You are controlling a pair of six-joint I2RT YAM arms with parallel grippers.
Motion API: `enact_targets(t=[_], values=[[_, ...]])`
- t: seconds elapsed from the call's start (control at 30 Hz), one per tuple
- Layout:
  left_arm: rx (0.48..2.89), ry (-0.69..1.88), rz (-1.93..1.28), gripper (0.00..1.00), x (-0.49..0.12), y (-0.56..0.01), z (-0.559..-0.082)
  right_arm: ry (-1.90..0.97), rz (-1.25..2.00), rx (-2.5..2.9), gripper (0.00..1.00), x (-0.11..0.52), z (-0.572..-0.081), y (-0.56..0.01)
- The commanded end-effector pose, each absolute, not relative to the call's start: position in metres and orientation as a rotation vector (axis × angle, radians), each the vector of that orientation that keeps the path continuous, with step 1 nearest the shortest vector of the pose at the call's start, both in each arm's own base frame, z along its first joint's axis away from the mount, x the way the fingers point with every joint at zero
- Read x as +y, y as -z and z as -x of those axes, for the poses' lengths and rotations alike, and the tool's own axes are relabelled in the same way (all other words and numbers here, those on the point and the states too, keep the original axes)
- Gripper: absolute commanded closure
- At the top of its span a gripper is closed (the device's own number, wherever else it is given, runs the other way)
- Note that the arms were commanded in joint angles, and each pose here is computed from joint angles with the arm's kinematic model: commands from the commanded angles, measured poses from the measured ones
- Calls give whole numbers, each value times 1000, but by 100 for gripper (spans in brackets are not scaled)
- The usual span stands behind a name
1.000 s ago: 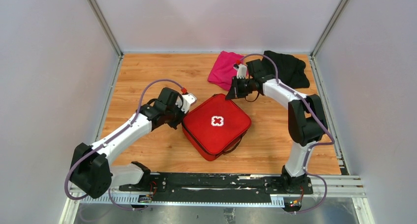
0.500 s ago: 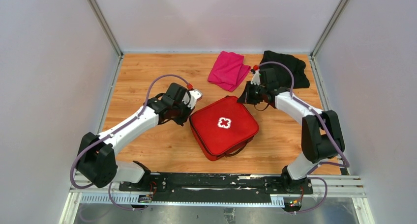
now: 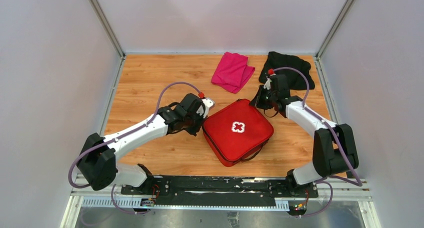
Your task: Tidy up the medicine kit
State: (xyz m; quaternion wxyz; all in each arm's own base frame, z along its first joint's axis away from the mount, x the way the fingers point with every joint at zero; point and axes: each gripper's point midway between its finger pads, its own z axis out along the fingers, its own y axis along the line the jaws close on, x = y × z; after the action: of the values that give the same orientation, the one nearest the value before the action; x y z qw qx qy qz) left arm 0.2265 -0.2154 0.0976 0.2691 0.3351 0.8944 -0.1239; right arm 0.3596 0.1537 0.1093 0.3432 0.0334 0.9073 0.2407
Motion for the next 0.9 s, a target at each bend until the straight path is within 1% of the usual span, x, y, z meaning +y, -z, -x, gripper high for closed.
enact_targets(t=[0.0, 0.2, 0.33, 0.6, 0.87], values=[[2554, 363, -924, 100, -213, -75, -186, -358, -322, 2265, 100, 94, -383, -109], [2519, 483, -846, 100, -231, -73, -172, -335, -373, 2241, 100, 86, -375, -107], [2500, 492, -785, 100, -233, -71, -172, -299, -406, 2224, 100, 78, -372, -107], [2411, 530, -765, 100, -263, -83, -163, -268, -537, 2185, 100, 67, -363, -105], [2379, 557, -787, 100, -295, -81, -138, -242, -671, 2151, 100, 56, -351, -101]])
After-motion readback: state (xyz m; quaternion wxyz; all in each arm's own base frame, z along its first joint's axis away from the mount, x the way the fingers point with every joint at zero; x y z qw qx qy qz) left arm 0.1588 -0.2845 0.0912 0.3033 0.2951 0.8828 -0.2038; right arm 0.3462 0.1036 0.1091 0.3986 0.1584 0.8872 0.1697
